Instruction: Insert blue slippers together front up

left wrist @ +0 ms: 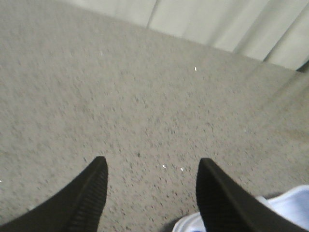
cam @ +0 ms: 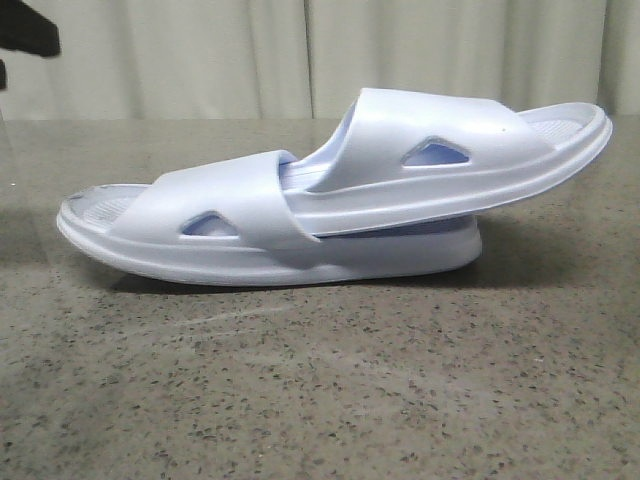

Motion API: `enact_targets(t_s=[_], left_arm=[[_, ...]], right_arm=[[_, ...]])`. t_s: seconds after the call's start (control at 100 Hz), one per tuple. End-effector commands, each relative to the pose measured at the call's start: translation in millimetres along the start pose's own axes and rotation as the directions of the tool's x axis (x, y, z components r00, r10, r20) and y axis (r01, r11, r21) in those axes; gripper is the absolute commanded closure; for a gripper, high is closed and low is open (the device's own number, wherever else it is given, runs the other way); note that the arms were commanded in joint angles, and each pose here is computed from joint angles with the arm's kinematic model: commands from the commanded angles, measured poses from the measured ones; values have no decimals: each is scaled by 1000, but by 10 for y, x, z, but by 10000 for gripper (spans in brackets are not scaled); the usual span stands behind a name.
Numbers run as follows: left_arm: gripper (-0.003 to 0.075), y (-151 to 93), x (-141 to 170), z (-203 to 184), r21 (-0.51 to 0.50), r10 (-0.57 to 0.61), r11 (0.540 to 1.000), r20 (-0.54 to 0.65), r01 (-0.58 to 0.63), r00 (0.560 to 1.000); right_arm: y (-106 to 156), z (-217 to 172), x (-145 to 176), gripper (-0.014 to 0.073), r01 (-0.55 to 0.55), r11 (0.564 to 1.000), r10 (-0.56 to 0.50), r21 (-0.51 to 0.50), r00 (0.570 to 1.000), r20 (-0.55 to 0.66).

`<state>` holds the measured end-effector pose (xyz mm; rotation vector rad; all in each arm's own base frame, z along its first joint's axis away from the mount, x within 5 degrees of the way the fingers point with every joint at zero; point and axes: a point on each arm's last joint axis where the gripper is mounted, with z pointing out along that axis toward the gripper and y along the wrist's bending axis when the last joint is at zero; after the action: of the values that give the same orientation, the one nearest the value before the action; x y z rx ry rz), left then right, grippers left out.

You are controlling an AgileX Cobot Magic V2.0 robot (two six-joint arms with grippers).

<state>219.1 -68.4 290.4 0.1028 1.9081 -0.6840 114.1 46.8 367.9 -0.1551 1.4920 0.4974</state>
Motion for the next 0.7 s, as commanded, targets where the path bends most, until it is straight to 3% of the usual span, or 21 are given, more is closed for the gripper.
enact_targets(t_s=[0.0, 0.12, 0.2, 0.44, 0.69], left_arm=[[356, -112, -236, -205, -21, 54, 998, 128, -52, 990], [356, -114, -332, -453, -153, 161, 979, 196, -132, 967], [356, -161, -369, -609, -183, 210, 969, 238, -169, 948], [357, -243, -229, -905, -172, 239, 966, 302, -194, 923], [358, -191, 193, -1124, -175, 259, 961, 310, -212, 915]], right_arm=[[-67, -6, -49, 159, 62, 995, -65, 79, 997, 34], [-185, -13, 15, 159, 128, 973, -137, 193, 990, 34], [-229, -17, 57, 159, 205, 951, -213, 233, 977, 12], [-257, -12, 213, 159, 302, 927, -298, 222, 953, -56], [-215, -60, 349, 159, 329, 933, -319, 146, 944, -85]])
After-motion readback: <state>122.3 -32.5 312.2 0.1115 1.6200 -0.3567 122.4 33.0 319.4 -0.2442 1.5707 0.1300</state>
